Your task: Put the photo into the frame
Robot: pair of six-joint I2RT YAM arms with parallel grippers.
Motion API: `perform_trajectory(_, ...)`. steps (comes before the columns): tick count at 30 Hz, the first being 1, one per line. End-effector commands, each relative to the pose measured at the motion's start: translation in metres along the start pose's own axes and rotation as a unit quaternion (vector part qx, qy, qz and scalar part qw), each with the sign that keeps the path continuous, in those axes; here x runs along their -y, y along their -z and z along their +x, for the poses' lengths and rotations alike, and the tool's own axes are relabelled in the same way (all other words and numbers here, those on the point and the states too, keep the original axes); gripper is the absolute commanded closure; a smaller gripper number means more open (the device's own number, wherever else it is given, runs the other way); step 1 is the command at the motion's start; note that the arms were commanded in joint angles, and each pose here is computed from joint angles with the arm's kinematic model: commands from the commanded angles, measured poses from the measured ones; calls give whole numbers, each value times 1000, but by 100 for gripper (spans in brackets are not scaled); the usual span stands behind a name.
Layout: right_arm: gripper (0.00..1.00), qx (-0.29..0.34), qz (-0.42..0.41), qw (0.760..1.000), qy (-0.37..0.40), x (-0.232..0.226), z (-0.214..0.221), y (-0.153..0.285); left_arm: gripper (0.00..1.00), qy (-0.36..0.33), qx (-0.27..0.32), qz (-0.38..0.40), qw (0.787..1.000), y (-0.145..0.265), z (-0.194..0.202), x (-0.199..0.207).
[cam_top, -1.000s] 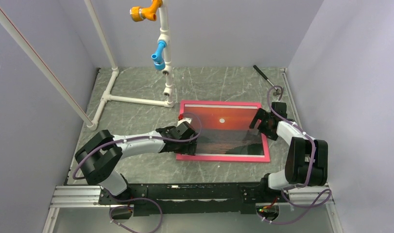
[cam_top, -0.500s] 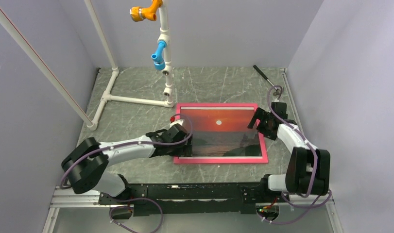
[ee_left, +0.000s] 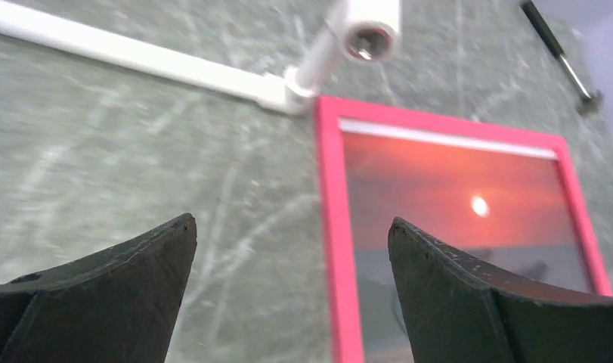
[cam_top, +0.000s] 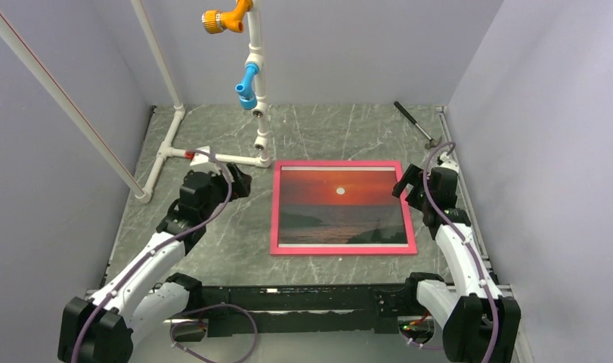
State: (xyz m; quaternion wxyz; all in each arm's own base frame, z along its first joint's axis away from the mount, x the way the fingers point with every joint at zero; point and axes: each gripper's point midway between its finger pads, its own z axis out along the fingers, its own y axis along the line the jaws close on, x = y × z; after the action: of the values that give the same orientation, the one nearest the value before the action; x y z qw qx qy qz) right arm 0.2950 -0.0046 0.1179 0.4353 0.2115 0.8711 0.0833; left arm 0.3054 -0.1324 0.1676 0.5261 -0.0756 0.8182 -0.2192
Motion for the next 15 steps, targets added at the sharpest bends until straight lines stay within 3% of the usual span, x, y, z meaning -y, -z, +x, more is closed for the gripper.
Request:
perform_trajectory(1,0,108,45,993,1,19,-31,0,1,-86,110,-67,988,6,-44,-41)
perform_trajectory(6,0,211,57,976,10,35,-43,-1,1,-171,160,-151,960,15,-49,-82)
perform_trajectory(11,0,241,42,969,31,40,-30,-15,1,-202,177,-184,945,14,-47,-106)
perform_trajectory(15,0,256,41,965,24,45,-23,-26,1,-219,230,-181,931,9,-60,-117)
